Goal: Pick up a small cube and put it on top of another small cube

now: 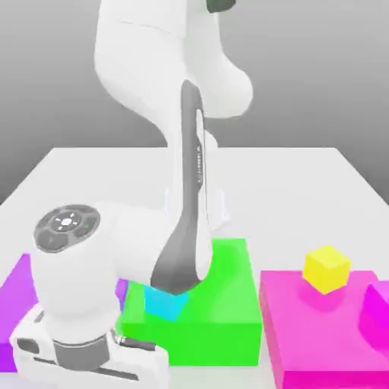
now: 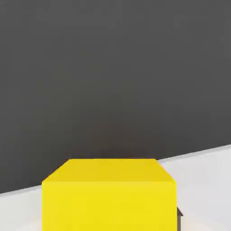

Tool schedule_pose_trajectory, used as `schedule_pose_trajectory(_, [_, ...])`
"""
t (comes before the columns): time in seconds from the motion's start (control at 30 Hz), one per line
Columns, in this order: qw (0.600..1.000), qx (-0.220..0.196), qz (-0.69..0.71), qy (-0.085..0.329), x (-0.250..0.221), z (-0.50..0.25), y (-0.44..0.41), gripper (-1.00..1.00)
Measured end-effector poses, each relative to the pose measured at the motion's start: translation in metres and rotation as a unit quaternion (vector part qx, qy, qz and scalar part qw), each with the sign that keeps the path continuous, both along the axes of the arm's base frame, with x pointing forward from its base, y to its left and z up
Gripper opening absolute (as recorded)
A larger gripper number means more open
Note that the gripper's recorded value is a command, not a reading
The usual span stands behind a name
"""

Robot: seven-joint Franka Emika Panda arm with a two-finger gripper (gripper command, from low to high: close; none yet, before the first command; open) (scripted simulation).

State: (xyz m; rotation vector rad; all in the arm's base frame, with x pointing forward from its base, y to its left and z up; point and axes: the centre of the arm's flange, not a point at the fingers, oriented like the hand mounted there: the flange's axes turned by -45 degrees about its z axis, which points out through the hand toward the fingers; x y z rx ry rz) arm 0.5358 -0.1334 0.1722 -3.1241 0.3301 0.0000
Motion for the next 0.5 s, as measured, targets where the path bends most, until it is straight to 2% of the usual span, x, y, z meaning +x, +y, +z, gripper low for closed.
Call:
schedule_pose_trajectory(0.3, [0.999,0.021,-0.041,-0.002,-0.037,0.096,0.041,-1.0])
schedule_pose_trajectory(0.5, [0.997,0.018,-0.07,-0.001,-0.078,0.144,0.072,-1.0])
